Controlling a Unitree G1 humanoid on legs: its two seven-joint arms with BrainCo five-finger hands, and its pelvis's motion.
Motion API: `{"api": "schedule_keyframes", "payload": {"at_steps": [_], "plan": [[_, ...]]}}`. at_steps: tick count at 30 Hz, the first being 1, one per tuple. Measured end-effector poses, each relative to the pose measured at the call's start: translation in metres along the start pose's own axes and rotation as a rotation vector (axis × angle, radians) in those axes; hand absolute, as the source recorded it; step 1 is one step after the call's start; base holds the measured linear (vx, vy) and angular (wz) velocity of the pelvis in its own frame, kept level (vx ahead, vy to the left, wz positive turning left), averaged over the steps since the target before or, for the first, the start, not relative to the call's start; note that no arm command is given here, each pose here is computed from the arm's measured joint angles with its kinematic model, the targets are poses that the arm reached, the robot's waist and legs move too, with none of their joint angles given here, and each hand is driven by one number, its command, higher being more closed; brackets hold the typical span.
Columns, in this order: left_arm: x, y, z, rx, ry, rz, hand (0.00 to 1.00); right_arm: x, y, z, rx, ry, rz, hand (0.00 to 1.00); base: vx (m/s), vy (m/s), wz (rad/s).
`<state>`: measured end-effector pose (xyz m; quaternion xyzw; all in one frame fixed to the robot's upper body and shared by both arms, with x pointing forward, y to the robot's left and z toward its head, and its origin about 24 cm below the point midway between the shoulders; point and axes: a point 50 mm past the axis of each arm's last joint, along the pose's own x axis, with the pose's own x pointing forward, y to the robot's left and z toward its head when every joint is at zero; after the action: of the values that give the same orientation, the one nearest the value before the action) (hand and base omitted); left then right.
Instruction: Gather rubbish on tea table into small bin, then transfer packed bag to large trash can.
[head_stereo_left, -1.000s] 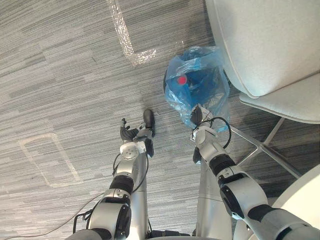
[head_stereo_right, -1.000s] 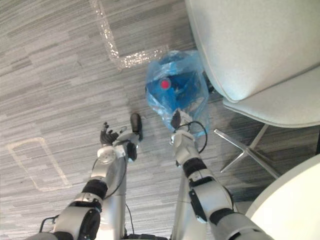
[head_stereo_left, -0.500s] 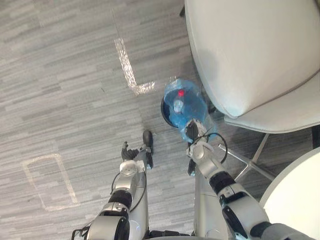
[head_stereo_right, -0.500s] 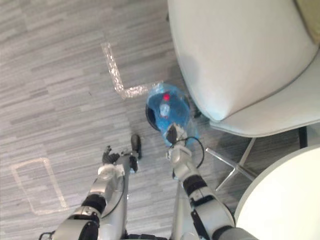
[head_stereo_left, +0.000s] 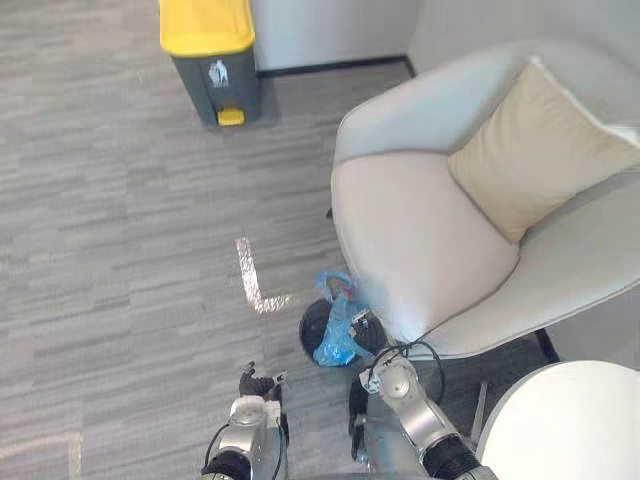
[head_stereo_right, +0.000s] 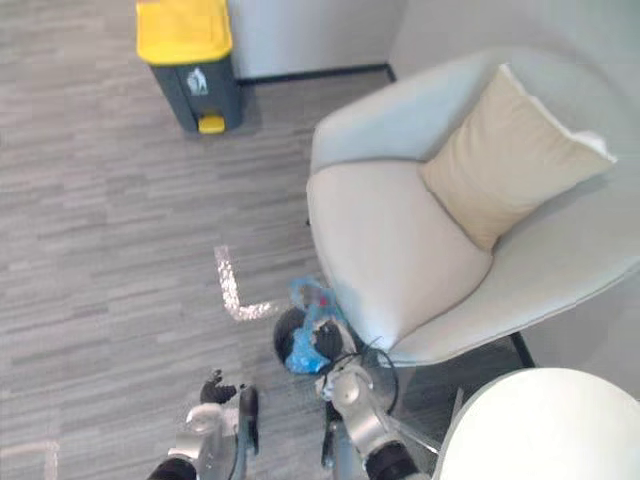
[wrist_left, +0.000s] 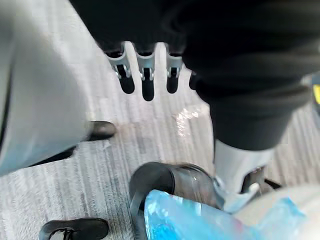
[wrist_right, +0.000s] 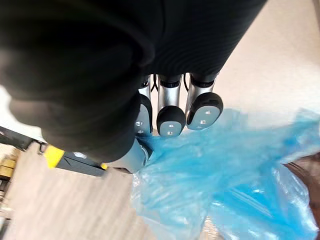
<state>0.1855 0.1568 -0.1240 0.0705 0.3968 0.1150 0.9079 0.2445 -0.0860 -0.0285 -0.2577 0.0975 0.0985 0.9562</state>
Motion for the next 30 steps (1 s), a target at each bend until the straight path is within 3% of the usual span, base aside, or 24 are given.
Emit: {"api": "schedule_keyframes", "payload": {"at_steps": [7,19,30], "plan": [[0.000,0.008,0.014,0.125,-0.101,-0.023,0.00,-0.002,-0.006,-0.004,-0.018,-0.006,0.058,1.00,0.00,-0.004,-0.07],[-0.040,0.005,0.080,0.238,-0.545,-0.142,0.00,-0.015,-0.048,0.050,0.014,-0.332,0.107,1.00,-0.05,0.012,-0.14],[-0.065,-0.007,0.120,0.379,-0.801,-0.182,0.00,-0.009,-0.056,0.084,0.119,-0.469,0.178,1.00,0.03,-0.005,-0.03]]}}
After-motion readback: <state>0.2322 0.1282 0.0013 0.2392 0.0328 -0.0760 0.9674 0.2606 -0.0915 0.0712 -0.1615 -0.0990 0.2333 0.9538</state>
